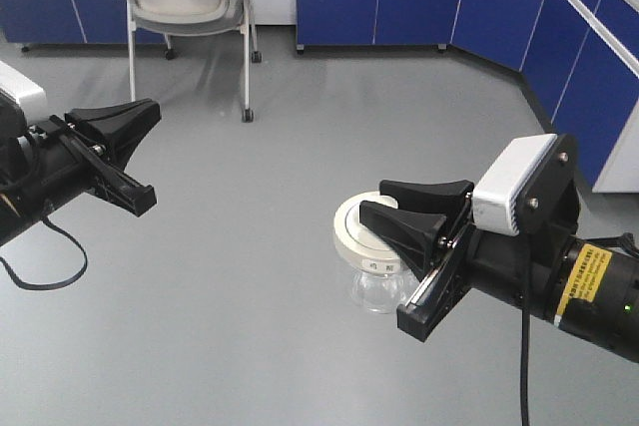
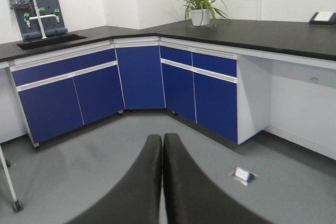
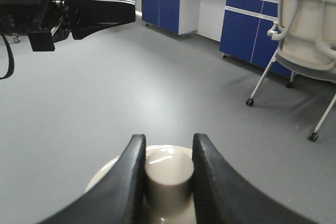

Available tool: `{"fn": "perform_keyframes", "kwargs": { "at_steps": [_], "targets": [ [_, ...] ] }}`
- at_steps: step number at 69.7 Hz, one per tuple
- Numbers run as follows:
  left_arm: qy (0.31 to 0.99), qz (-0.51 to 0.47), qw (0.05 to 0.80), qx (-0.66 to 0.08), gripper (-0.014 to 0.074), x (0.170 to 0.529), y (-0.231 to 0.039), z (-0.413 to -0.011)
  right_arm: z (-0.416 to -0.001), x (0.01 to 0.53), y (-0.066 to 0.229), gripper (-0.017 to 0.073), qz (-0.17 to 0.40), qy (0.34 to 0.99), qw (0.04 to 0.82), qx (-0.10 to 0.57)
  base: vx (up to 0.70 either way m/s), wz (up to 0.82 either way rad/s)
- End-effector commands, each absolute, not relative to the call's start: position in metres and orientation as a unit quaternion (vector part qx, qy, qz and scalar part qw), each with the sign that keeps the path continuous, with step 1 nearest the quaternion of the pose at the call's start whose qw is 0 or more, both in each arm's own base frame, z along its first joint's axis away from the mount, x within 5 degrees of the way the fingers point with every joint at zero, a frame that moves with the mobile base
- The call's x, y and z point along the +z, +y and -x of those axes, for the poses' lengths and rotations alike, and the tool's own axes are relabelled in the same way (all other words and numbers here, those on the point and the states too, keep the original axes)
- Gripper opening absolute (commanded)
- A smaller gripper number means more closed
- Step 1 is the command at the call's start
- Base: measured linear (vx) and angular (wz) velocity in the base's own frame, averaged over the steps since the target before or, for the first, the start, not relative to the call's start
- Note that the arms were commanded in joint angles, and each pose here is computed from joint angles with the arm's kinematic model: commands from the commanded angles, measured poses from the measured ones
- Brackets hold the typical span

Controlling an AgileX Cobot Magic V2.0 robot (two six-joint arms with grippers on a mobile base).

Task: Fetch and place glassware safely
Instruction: 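Hold the jar in the right gripper while the base drives away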

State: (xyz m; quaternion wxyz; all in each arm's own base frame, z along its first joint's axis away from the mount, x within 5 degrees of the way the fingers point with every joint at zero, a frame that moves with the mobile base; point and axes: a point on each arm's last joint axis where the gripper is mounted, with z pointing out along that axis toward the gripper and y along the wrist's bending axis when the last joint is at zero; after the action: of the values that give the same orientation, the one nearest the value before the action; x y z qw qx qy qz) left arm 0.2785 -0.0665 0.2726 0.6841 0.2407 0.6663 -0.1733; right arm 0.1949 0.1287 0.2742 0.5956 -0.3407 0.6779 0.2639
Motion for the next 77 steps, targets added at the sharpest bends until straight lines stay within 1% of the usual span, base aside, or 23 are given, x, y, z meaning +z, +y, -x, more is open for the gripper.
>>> {"fn": "perform_keyframes", "kwargs": {
  "at_steps": [1,46,77],
  "targets": [
    [0.626,-0.23,0.721,-0.191,-0.0007,0.2944,-0.067,-0.2755,-0.1923,0.2961,0.1305,-0.0003,0.331,0.638,0.63,0.294,0.75,-0.04],
    [0.626,-0.23,0.721,-0.19,-0.0007,0.2943,-0.0669,-0.2755,-0.1924,0.2961,0.1304,-0.0003,0.331,0.638,0.63,0.294,0.71,0.0],
    [0.626,-0.23,0.72,-0.19,-0.0007,0.2943,-0.0669,-0.2755,-0.1924,0.296,0.1303,-0.0003,0.331,0.638,0.63,0.294,0.59,-0.06]
  ]
}}
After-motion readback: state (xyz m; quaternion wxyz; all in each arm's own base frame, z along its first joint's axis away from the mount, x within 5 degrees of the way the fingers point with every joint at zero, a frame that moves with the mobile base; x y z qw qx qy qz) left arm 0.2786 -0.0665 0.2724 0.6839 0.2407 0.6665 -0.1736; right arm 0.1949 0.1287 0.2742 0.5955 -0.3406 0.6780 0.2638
